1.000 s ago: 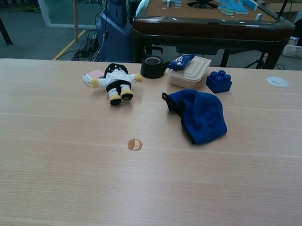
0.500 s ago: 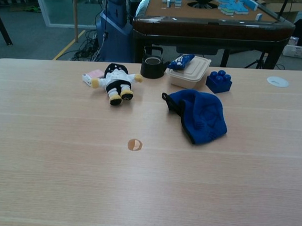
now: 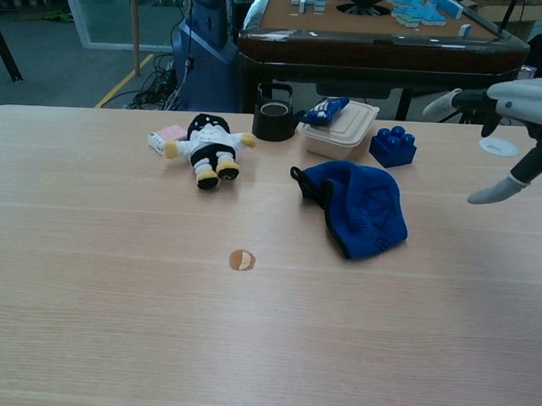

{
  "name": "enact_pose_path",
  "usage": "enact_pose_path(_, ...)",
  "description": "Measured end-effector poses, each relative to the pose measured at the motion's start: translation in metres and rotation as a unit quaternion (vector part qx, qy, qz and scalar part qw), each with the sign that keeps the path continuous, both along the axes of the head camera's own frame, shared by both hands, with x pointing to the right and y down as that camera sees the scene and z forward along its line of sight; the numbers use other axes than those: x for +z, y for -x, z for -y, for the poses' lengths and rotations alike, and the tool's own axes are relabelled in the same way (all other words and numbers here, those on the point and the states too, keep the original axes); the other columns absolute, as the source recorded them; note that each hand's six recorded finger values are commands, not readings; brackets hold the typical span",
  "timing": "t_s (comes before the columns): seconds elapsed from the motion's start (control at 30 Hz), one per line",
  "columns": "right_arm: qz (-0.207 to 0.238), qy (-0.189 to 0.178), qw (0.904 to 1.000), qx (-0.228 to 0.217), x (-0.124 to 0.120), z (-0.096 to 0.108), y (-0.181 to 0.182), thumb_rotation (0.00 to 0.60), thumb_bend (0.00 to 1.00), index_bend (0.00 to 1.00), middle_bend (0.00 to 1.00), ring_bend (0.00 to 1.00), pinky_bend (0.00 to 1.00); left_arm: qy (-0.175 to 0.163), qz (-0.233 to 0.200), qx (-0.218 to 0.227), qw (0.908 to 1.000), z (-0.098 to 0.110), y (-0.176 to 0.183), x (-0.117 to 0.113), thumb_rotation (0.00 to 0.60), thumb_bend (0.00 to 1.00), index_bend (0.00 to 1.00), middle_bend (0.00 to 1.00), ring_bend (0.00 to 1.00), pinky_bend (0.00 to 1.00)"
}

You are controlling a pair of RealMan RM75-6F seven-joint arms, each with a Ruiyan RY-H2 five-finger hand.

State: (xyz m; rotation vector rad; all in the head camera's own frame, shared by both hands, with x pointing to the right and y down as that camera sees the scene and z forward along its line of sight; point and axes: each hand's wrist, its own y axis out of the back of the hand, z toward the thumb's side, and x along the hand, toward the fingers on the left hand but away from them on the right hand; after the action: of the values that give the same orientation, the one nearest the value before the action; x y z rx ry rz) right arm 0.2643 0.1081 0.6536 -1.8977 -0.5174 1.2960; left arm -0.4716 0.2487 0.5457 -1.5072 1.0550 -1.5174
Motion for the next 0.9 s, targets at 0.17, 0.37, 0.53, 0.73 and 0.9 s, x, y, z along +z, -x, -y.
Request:
enact_pose_path(0.17,-0.007,0.018,0.9998,-0.008,0.023,0.018,0.023,0.600,0.13,0.00,0.06,0.05,0.22,-0.003,0.001,-0.006,1.0000,-0.002,0.003,-0.005,0.600,0.27,0.23,0.18,0.12,0.12)
enact_pose_path(0.37,-0.020,0.039,0.9989,-0.014,0.050,0.033,0.046,0.600,0.13,0.00,0.06,0.05,0.22,-0.004,0.003,-0.010,0.9999,-0.004,0.006,-0.008,0.600,0.27,0.23,0.18,0.12,0.12)
enact_pose_path(0.53,-0.029,0.055,0.9979,-0.015,0.071,0.041,0.062,0.600,0.13,0.00,0.06,0.05,0.22,-0.004,0.004,-0.013,0.9999,-0.005,0.008,-0.010,0.600,0.27,0.23,0.18,0.12,0.12)
enact_pose_path(0.73,-0.042,0.072,0.9964,-0.015,0.094,0.045,0.076,0.600,0.13,0.00,0.07,0.05,0.22,-0.002,0.006,-0.018,0.9998,-0.007,0.011,-0.010,0.600,0.27,0.23,0.18,0.12,0.12)
enact_pose_path(0.9,-0.053,0.083,0.9949,-0.020,0.107,0.045,0.086,0.600,0.13,0.00,0.12,0.05,0.22,-0.001,0.007,-0.021,0.9998,-0.008,0.013,-0.010,0.600,0.27,0.23,0.18,0.12,0.12)
